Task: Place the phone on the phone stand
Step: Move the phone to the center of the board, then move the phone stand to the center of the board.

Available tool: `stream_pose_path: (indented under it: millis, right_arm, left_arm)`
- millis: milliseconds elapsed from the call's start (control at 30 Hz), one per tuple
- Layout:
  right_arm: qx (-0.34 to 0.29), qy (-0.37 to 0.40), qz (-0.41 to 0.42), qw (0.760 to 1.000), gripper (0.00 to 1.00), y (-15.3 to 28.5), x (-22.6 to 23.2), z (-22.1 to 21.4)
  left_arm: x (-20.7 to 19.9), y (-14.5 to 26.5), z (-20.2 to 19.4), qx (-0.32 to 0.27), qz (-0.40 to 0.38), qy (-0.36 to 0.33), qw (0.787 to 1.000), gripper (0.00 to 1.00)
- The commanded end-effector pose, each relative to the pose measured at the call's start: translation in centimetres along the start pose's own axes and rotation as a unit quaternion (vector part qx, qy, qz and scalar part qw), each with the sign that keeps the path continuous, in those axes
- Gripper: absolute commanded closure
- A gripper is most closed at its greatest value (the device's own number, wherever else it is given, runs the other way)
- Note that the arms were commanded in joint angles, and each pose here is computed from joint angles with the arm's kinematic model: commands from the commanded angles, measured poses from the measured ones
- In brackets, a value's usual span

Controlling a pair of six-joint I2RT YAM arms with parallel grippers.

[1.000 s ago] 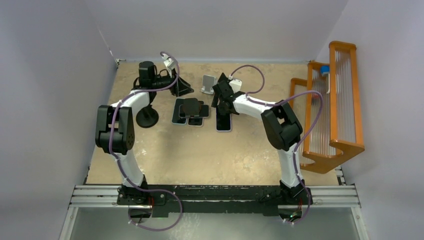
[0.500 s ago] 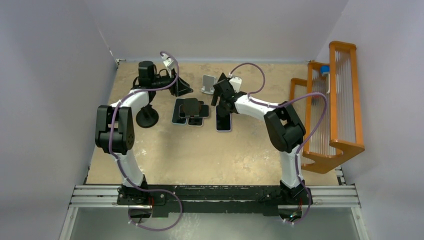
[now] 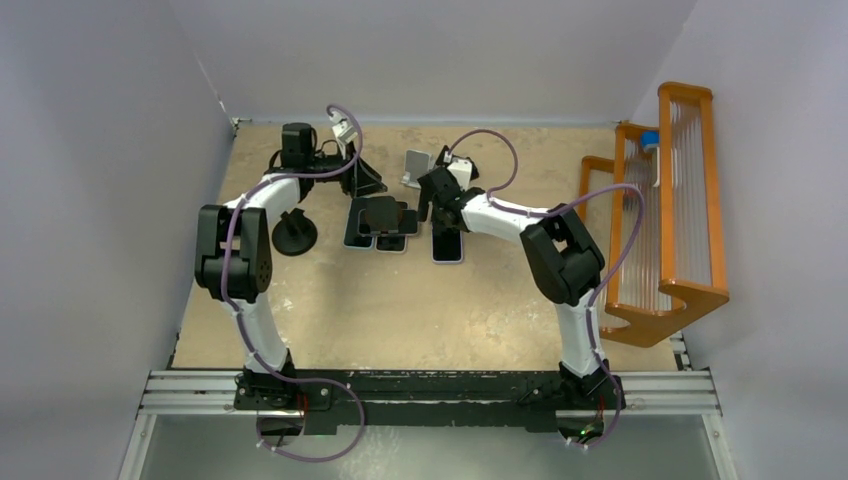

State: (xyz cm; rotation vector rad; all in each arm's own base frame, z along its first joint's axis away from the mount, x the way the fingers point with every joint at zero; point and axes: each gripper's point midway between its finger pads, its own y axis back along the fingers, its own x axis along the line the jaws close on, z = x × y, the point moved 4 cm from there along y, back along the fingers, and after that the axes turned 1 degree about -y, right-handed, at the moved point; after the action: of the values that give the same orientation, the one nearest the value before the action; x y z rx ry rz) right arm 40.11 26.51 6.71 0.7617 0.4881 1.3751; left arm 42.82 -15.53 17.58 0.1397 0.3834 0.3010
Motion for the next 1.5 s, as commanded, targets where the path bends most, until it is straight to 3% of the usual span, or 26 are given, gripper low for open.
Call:
stream_pose_path:
  millis: [0,333,767,933,1033,1133,1200,1300,1467]
  right_arm:
    - [-0.003,0.017,-0.007,1.0,0.01,0.0,0.1,0.2]
    - [0.011,0.028,-0.015,0.999,0.02,-0.4,-0.9,-1.5]
    - [0.023,0.042,0.0,0.999,0.11,-0.8,-0.9,-2.5]
    - [0.023,0.052,-0.004,0.998,0.34,-0.9,-1.2,-2.7]
    - [0.021,0.057,-0.007,0.998,0.53,-0.7,-1.6,-2.8]
    - [0.027,0.058,0.0,0.998,0.84,-0.3,-1.9,-3.2]
    - [0.021,0.055,-0.004,0.998,0.97,0.1,-2.3,-3.1]
    - [0.016,0.044,0.0,0.999,0.99,0.8,-2.9,-3.0]
    - [0.001,0.001,0.027,1.0,0.98,3.3,-4.9,-1.7]
  left_arm:
    - [0.3,-0.7,0.0,0.011,0.001,-0.031,0.999,0.51]
    - [0.2,-1.8,-1.7,0.041,0.017,-0.03,0.999,0.51]
    - [0.8,-2.5,-4.5,0.072,0.042,-0.018,0.996,0.57]
    - [0.3,-2.6,-5.1,0.073,0.035,-0.011,0.997,0.65]
    - [0.0,-2.7,-5.2,0.073,0.029,-0.01,0.997,0.71]
    - [-0.6,-3.2,-5.2,0.072,0.016,-0.007,0.997,0.85]
    - [-1.4,-4.0,-4.9,0.067,-0.001,-0.008,0.998,0.92]
    - [-2.9,-5.5,-4.1,0.055,-0.032,-0.018,0.998,1.0]
    - [-4.6,-8.2,-2.8,0.045,-0.071,-0.035,0.996,1.0]
